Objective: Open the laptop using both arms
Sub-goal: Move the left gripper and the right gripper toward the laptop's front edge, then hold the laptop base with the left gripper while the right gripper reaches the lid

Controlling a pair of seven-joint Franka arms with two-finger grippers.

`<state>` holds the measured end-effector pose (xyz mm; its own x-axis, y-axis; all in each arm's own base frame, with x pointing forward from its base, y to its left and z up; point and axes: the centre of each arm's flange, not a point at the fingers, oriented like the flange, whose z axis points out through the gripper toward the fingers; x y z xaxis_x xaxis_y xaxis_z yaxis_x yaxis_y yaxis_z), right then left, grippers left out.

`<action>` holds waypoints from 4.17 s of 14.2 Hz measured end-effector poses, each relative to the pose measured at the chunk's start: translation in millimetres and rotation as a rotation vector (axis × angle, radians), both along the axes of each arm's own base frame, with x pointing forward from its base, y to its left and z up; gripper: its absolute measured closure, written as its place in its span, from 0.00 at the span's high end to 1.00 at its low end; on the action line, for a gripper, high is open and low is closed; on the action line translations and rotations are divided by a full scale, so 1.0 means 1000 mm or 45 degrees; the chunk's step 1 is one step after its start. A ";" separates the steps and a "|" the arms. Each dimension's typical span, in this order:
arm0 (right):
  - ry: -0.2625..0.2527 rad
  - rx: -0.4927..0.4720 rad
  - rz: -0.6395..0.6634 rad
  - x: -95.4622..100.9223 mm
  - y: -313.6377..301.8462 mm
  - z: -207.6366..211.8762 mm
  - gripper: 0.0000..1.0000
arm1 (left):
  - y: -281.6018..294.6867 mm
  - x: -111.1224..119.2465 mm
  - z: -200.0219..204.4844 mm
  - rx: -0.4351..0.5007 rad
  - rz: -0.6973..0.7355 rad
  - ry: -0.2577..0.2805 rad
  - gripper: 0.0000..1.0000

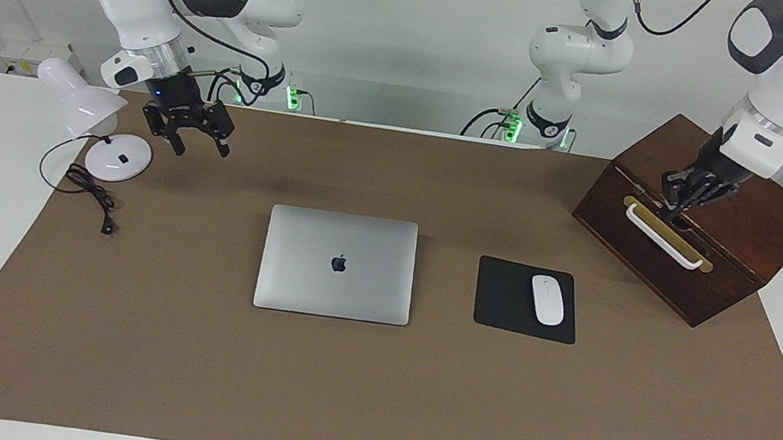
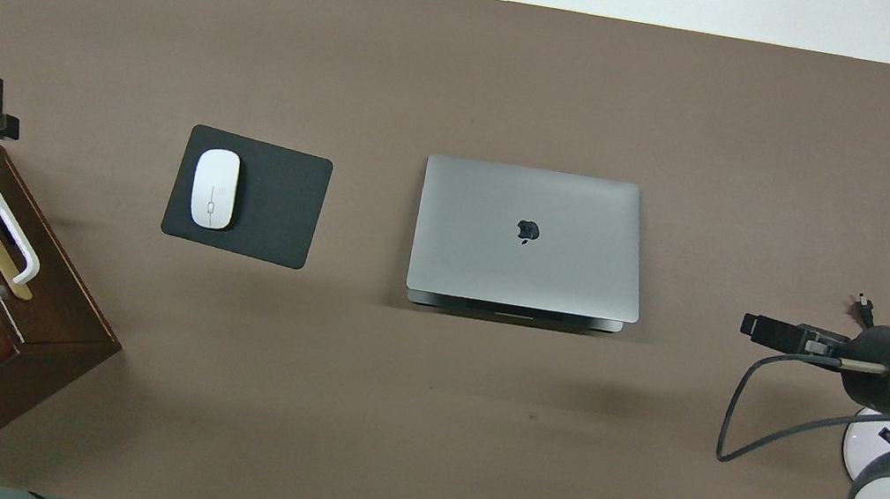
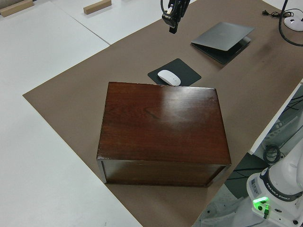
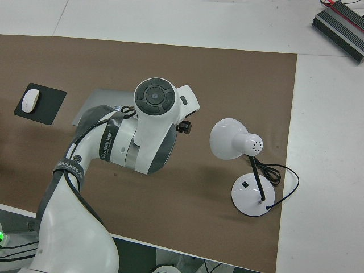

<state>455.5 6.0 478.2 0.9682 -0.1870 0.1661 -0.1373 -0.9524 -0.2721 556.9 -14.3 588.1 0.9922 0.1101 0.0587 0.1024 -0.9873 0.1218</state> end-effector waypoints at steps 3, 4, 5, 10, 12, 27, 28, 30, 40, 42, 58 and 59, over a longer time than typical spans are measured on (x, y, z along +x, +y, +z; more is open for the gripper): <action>0.035 0.063 -0.119 -0.001 0.029 0.002 1.00 | -0.032 -0.005 -0.022 -0.012 -0.053 -0.069 0.01; 0.047 0.082 -0.169 -0.001 0.043 0.003 1.00 | -0.044 -0.008 -0.028 -0.015 -0.075 -0.088 0.01; 0.059 0.102 -0.219 -0.003 0.058 0.003 1.00 | -0.052 -0.011 -0.032 -0.016 -0.100 -0.109 0.01; 0.035 0.242 -0.412 -0.023 0.117 -0.027 1.00 | -0.073 -0.032 -0.069 0.008 -0.294 -0.221 0.01; 0.010 0.247 -0.424 -0.035 0.132 -0.042 1.00 | -0.091 -0.044 -0.089 0.012 -0.352 -0.256 0.01; -0.091 0.226 -0.451 -0.081 0.165 -0.100 1.00 | -0.213 -0.163 -0.217 -0.034 -0.674 -0.681 0.01; -0.083 0.220 -0.451 -0.080 0.166 -0.104 1.00 | -0.220 -0.169 -0.219 -0.048 -0.681 -0.704 0.01; -0.068 0.208 -0.453 -0.080 0.166 -0.111 1.00 | -0.236 -0.181 -0.226 -0.081 -0.694 -0.754 0.01; -0.073 0.183 -0.476 -0.067 0.168 -0.135 1.00 | -0.271 -0.206 -0.262 -0.163 -0.726 -0.901 0.01; -0.070 0.183 -0.476 -0.064 0.170 -0.136 1.00 | -0.275 -0.208 -0.267 -0.165 -0.737 -0.892 0.01; -0.077 0.174 -0.486 -0.056 0.172 -0.148 1.00 | -0.317 -0.178 -0.303 -0.170 -0.763 -0.849 0.01; -0.078 0.174 -0.486 -0.056 0.172 -0.147 1.00 | -0.319 -0.176 -0.304 -0.170 -0.763 -0.848 0.01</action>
